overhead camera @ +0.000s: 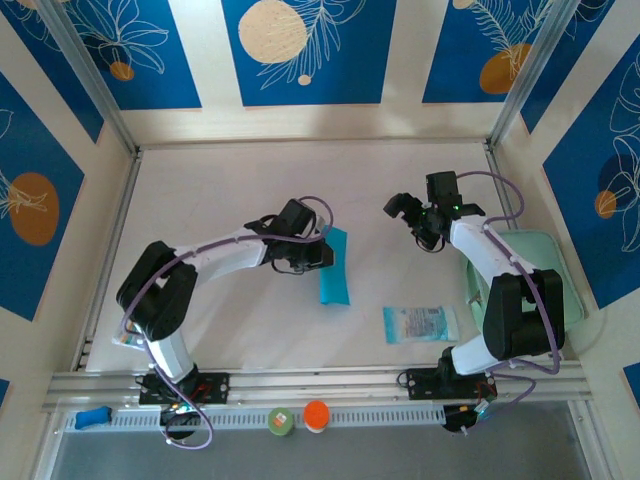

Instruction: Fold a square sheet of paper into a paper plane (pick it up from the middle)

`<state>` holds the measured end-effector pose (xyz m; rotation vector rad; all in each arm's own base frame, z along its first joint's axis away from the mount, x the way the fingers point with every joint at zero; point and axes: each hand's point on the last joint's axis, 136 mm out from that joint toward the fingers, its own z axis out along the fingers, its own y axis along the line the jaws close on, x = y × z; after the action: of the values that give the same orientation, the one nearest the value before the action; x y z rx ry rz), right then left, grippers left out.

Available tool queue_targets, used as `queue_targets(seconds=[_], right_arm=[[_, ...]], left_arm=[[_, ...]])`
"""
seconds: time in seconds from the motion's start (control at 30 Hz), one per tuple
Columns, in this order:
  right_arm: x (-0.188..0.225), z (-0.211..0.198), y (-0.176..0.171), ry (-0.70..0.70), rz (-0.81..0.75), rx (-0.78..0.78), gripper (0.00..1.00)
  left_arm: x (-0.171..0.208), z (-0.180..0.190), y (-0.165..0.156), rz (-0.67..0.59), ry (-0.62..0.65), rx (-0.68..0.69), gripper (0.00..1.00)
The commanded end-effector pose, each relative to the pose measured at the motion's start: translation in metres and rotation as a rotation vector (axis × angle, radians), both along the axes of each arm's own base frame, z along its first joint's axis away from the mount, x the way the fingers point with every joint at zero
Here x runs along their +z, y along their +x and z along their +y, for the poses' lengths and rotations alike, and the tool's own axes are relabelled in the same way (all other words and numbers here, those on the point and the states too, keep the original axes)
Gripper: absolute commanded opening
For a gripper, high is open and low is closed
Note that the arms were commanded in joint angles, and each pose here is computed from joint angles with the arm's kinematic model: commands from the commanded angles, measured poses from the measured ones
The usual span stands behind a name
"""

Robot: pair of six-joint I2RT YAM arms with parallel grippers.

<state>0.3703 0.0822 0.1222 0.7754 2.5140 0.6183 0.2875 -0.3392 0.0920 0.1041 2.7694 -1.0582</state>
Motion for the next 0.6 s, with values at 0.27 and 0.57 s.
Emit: queue_targets(seconds=[0.27, 0.57], right_arm=[[0.007, 0.018, -0.004, 0.049, -0.041, 0.062, 1.0], [0.002, 0.04, -0.005, 0.076, -0.034, 0.142, 0.95]], left_arm=[[-0.017, 0.016, 0.03, 0.07, -0.176, 0.106, 0.18], [-0.048, 0.046, 0.023, 0.056, 0.025, 0.049, 0.18]])
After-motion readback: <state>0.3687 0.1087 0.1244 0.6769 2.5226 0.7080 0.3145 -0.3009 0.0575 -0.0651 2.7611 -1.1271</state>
